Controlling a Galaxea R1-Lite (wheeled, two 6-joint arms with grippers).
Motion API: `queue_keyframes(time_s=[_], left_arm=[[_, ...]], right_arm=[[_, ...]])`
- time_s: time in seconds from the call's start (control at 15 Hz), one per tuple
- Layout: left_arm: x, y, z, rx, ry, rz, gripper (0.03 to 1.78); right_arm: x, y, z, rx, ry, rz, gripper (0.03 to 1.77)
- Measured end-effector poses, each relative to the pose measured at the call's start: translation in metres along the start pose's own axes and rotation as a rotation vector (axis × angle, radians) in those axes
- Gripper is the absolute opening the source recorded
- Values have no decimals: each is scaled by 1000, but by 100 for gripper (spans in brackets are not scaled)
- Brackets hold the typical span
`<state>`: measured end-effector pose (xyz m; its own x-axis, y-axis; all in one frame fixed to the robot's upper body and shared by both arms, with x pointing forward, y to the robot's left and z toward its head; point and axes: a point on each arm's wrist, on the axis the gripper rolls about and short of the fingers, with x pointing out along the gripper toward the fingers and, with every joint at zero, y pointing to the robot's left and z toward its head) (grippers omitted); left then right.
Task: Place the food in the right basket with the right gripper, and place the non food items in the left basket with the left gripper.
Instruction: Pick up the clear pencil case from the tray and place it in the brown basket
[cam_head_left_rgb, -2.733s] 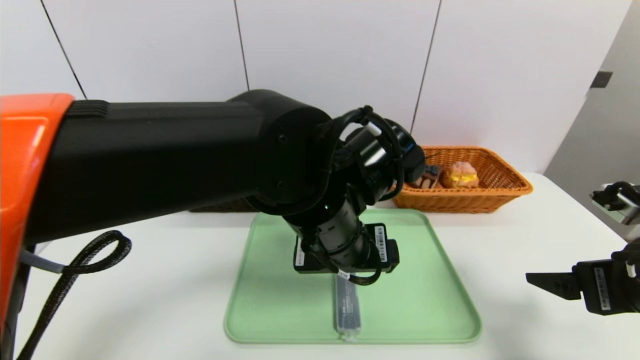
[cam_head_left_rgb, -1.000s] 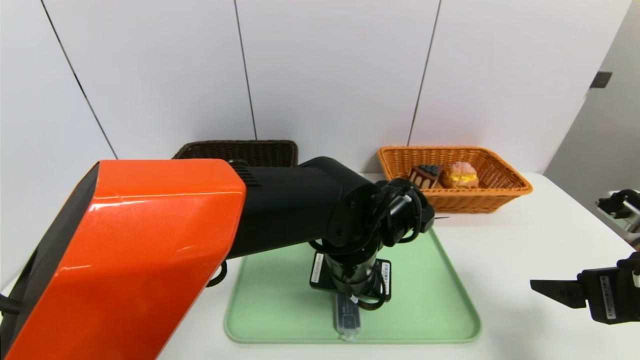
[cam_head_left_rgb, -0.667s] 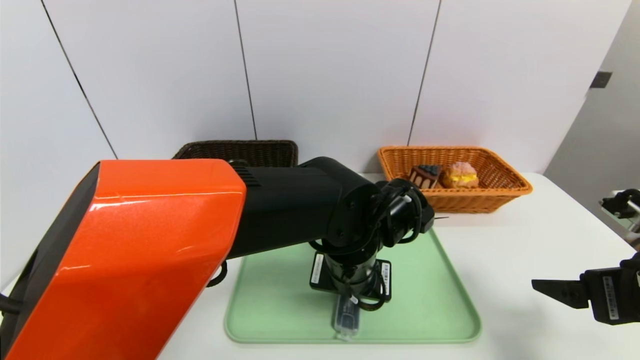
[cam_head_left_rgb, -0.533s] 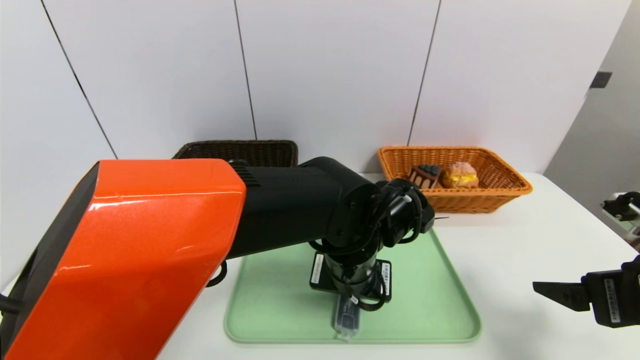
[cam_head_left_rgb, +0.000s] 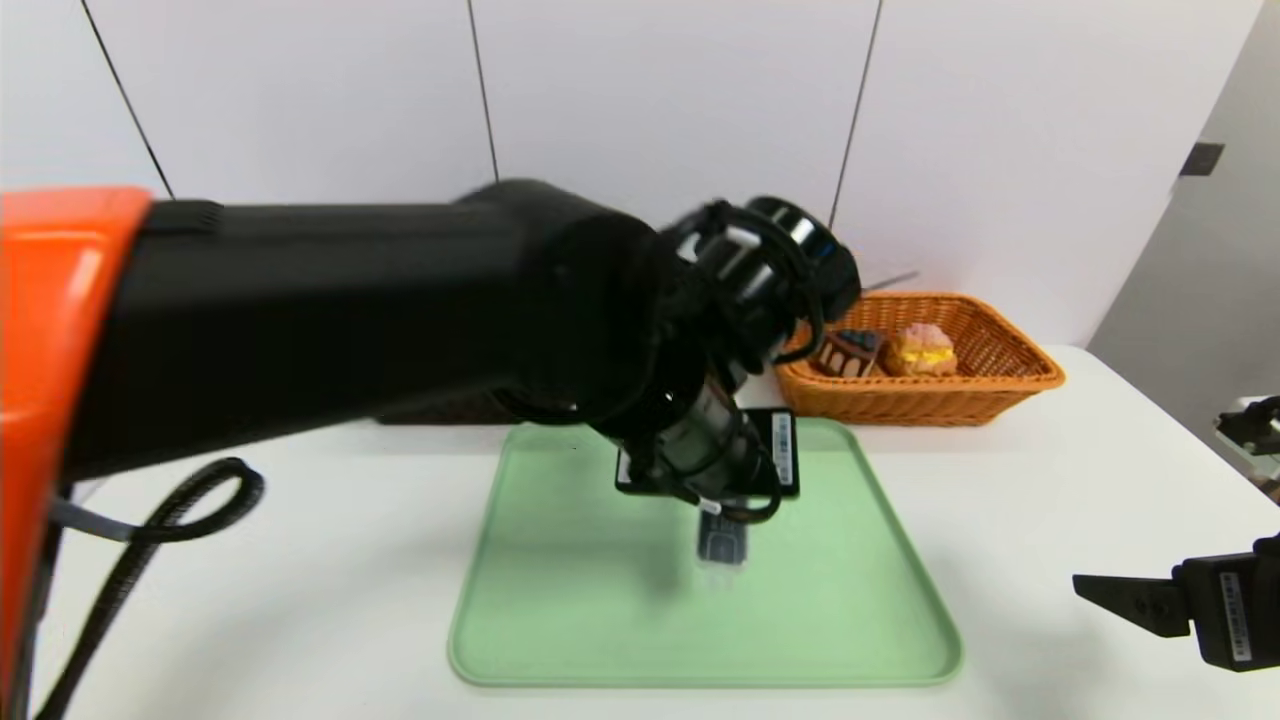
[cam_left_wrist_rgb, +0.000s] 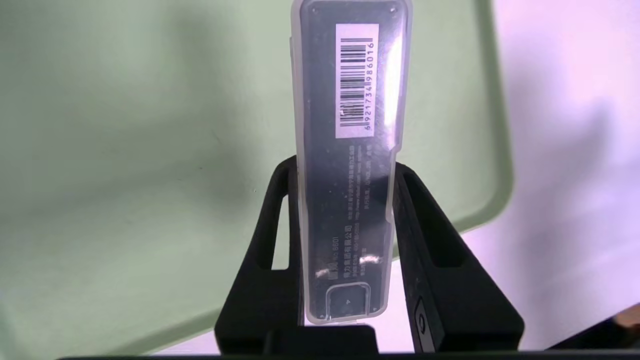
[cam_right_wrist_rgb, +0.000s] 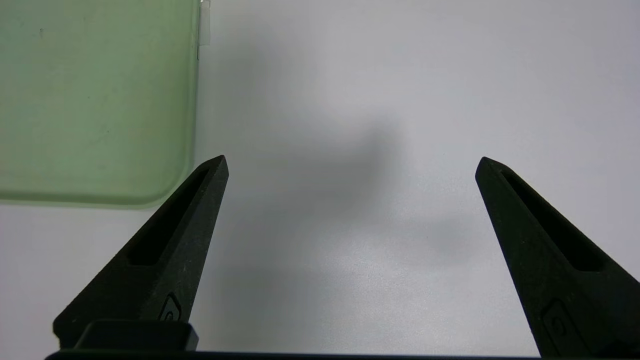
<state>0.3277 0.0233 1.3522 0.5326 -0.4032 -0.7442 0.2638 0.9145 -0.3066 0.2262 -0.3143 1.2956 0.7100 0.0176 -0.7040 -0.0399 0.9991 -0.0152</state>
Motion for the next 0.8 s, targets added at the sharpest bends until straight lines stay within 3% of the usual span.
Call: queue_keyframes(time_s=[0.2, 0.47, 0.8], left_arm=[[-45, 40, 43, -69, -174, -14, 54], [-80, 104, 86, -173, -366, 63, 54], [-48, 159, 119, -277, -453, 162, 54]], right_arm=[[0, 0, 0, -2, 0, -1, 171], [1, 0, 0, -5, 2, -4, 171], [1, 0, 1, -6, 4, -8, 171]])
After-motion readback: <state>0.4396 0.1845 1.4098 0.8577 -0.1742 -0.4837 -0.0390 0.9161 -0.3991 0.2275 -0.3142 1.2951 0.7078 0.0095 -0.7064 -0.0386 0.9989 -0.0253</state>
